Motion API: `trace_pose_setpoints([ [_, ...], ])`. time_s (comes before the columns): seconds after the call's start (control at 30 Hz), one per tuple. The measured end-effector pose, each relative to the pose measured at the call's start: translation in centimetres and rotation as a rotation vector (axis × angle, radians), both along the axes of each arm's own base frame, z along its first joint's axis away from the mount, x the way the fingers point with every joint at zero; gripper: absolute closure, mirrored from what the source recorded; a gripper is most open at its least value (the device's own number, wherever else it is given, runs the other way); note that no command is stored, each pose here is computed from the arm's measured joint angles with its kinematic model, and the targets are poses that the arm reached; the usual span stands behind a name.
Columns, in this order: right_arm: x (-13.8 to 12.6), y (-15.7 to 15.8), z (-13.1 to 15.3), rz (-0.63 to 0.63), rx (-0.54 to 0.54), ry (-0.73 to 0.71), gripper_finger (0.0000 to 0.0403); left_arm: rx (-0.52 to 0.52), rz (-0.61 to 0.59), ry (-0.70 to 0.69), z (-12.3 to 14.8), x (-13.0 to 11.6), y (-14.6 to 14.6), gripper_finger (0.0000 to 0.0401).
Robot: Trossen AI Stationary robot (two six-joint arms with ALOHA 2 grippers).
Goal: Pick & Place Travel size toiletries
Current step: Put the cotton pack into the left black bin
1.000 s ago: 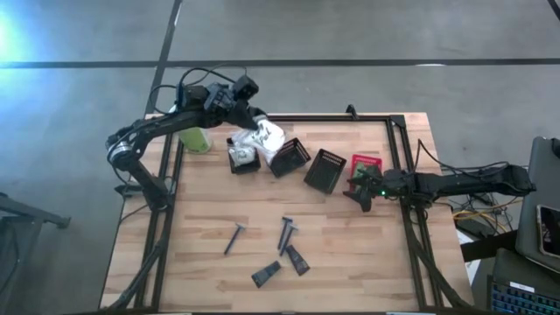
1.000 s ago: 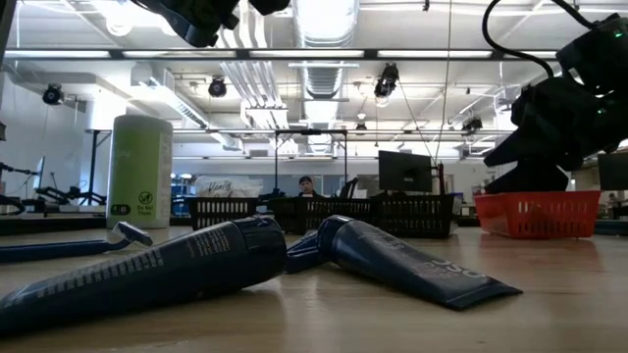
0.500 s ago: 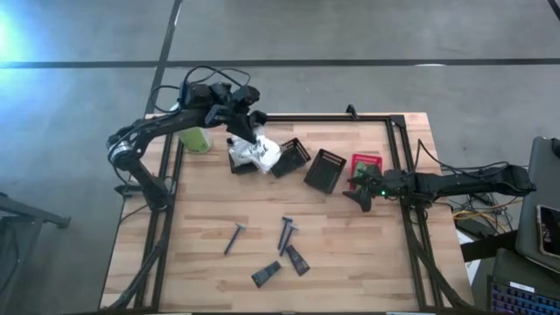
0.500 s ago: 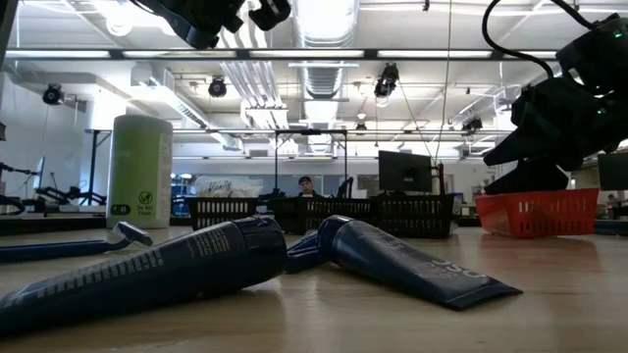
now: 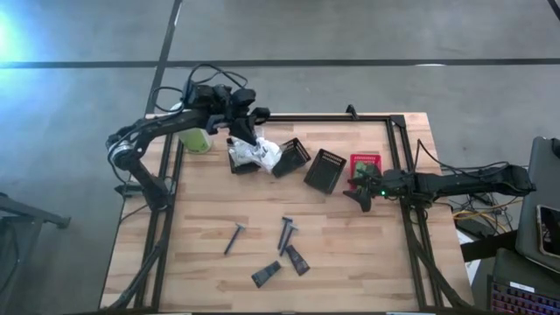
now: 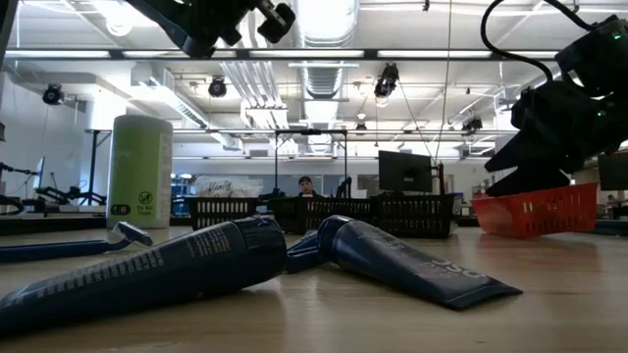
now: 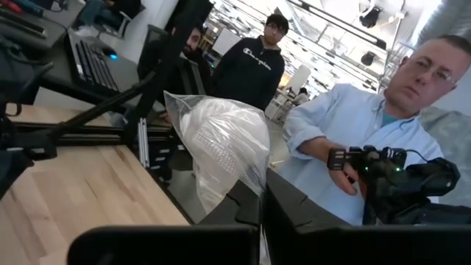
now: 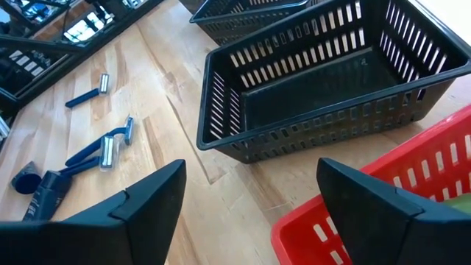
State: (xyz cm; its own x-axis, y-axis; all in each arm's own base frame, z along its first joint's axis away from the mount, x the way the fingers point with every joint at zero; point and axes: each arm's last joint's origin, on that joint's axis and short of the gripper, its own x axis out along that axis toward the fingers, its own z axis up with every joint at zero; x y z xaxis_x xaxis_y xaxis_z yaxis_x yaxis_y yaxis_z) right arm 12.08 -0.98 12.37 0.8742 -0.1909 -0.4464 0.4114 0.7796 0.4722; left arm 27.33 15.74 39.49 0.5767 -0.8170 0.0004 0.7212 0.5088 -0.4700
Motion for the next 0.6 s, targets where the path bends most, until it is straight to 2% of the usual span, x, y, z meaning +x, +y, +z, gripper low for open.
trace_pose_setpoints([
  [0.6, 0.0, 0.0, 0.0, 0.0, 0.0, -0.003, 0.0144, -0.003, 0.039, 0.004, -5.3, -0.4, 1.2, 0.0398],
])
